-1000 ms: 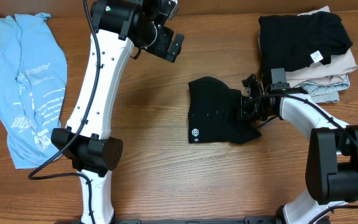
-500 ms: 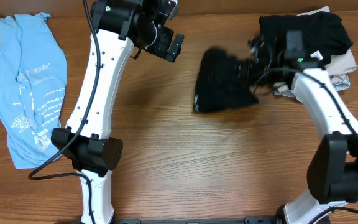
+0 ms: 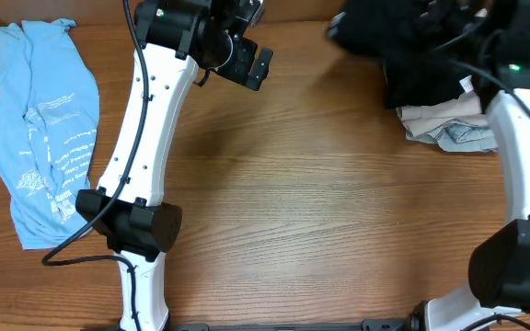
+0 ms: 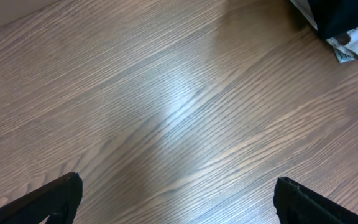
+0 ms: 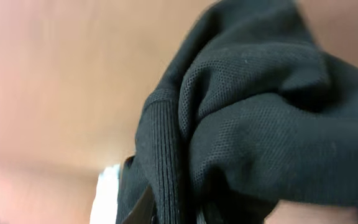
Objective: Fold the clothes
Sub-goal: 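Carry the black bundle up-right and place it on the clothes stack, then release the bundle and pull the right gripper back from the stack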
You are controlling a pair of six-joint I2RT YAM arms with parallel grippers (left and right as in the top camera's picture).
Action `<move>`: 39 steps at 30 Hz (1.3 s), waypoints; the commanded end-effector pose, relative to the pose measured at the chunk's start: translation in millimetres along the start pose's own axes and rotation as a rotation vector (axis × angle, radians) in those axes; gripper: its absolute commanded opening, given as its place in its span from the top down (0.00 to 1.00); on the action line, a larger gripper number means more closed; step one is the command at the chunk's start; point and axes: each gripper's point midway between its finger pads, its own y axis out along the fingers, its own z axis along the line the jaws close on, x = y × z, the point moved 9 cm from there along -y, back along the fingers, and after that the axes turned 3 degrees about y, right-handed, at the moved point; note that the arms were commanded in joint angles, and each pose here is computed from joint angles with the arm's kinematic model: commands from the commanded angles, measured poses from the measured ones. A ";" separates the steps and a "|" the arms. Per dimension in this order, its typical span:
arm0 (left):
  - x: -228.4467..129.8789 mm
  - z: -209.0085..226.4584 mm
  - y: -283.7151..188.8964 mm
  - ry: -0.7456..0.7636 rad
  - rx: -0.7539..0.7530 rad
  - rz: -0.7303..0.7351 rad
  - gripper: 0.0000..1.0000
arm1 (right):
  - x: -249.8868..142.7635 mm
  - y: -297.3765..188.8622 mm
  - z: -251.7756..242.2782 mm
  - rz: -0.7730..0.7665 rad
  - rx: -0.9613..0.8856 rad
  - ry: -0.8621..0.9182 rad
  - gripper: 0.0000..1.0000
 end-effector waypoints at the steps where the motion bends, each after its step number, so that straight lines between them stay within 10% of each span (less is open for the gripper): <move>1: 0.0 -0.6 -7.2 0.015 0.012 -0.014 0.00 | 39.2 -25.2 0.4 -0.236 -0.074 0.107 0.96; 11: 3.2 -0.1 -7.3 0.018 0.015 -0.034 0.00 | 75.1 -22.5 -57.1 -0.419 -0.098 0.250 0.96; 25: 8.5 0.7 -7.6 0.024 0.021 -0.068 0.00 | 17.4 -3.2 -148.3 -0.210 -0.557 0.371 0.96; 30: 9.3 0.9 -7.5 0.025 0.022 -0.073 0.00 | 3.0 -10.2 -158.6 -0.115 -0.673 0.295 0.32; 39: 9.3 0.9 -7.5 0.026 0.022 -0.073 0.00 | 1.5 -43.1 -123.3 -0.039 -0.697 0.185 0.27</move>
